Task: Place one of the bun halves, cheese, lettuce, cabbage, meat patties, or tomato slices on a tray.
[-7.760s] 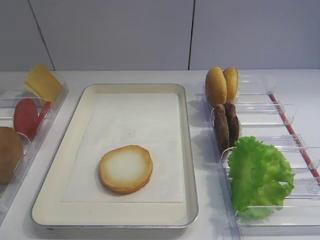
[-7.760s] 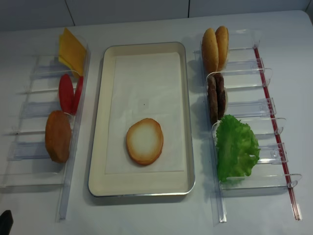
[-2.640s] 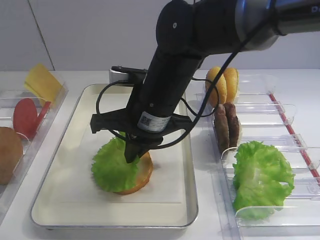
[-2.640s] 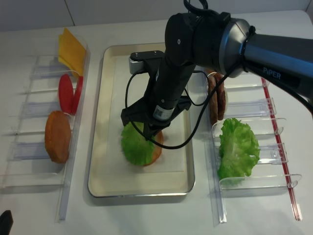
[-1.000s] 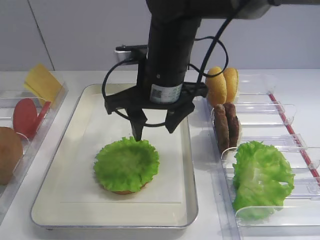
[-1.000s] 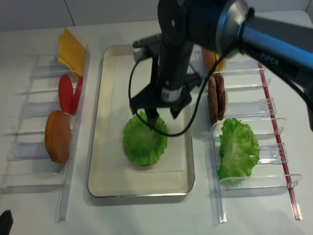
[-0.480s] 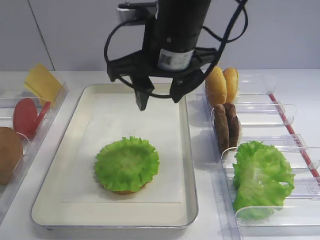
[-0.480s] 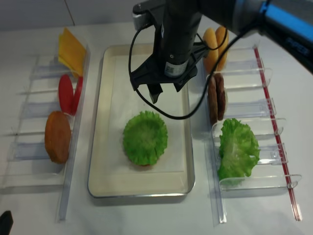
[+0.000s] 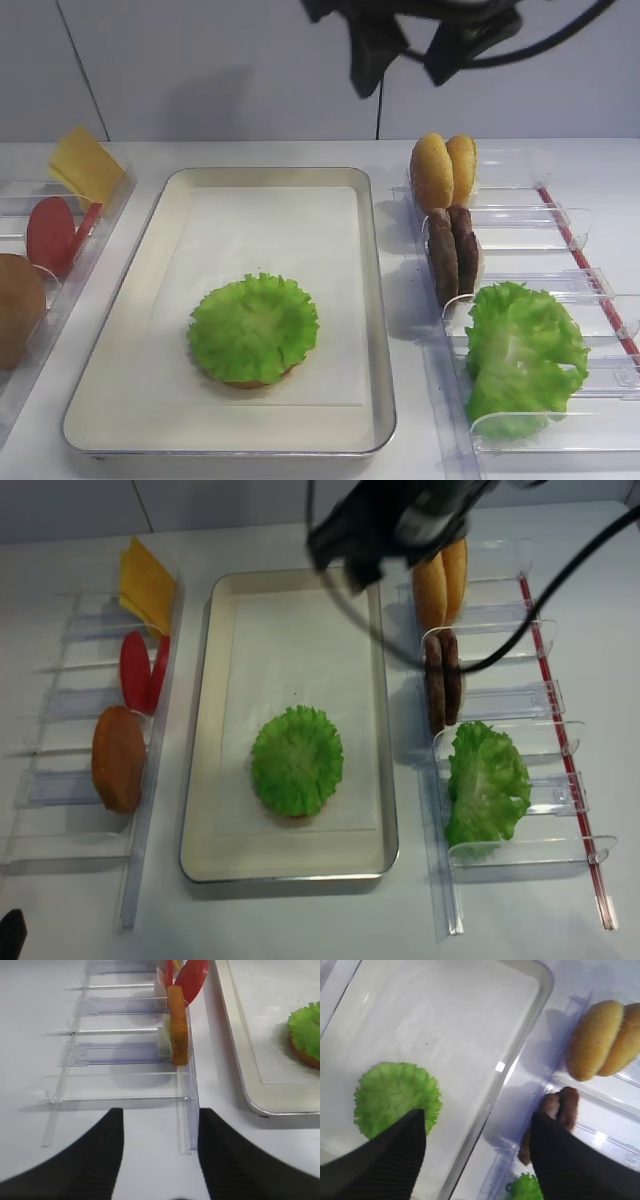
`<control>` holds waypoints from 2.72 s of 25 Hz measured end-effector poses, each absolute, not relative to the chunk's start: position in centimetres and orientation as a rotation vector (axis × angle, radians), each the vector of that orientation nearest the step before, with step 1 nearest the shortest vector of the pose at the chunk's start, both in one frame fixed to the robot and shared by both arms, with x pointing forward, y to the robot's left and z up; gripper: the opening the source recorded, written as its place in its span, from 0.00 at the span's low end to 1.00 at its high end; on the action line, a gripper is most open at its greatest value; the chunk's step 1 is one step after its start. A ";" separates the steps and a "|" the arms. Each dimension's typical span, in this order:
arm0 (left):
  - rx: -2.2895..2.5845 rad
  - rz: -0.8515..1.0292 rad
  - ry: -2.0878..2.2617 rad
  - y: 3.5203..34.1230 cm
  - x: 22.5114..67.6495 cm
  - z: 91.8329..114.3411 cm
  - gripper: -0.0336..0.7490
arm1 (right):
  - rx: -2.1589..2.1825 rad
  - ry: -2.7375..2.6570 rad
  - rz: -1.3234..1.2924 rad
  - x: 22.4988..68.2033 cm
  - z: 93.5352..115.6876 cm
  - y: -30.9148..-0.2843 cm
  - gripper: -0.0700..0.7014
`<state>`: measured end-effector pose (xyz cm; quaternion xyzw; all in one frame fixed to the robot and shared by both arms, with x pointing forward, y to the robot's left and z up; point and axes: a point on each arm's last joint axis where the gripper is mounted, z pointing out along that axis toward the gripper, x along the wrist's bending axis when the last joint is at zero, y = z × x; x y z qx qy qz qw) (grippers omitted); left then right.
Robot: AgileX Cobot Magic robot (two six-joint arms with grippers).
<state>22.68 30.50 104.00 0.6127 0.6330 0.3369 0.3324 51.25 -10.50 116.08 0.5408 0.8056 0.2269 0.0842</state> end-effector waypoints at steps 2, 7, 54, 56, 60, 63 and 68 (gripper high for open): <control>1.601 0.880 1.654 30.5 22.7 104.0 0.46 | 1.633 2.338 0.707 51.4 117.4 -12.6 0.69; 1.601 0.880 1.654 30.5 22.7 104.0 0.46 | 1.690 2.152 0.760 50.9 120.5 -18.0 0.69; 1.601 0.880 1.654 30.5 22.7 104.0 0.46 | 1.837 1.709 0.768 25.0 107.5 -29.8 0.69; 1.601 0.880 1.654 30.5 22.7 104.0 0.46 | 1.828 1.730 0.760 24.8 106.7 -29.8 0.69; 1.601 0.880 1.654 30.5 22.7 104.0 0.46 | 1.786 1.722 0.772 24.0 105.3 -29.8 0.69; 1.601 0.880 1.654 30.5 22.7 104.0 0.46 | 1.735 1.645 0.805 23.1 105.1 -29.7 0.69; 1.601 0.880 1.654 30.5 22.7 104.0 0.46 | 1.666 1.576 0.878 22.6 104.4 -29.4 0.69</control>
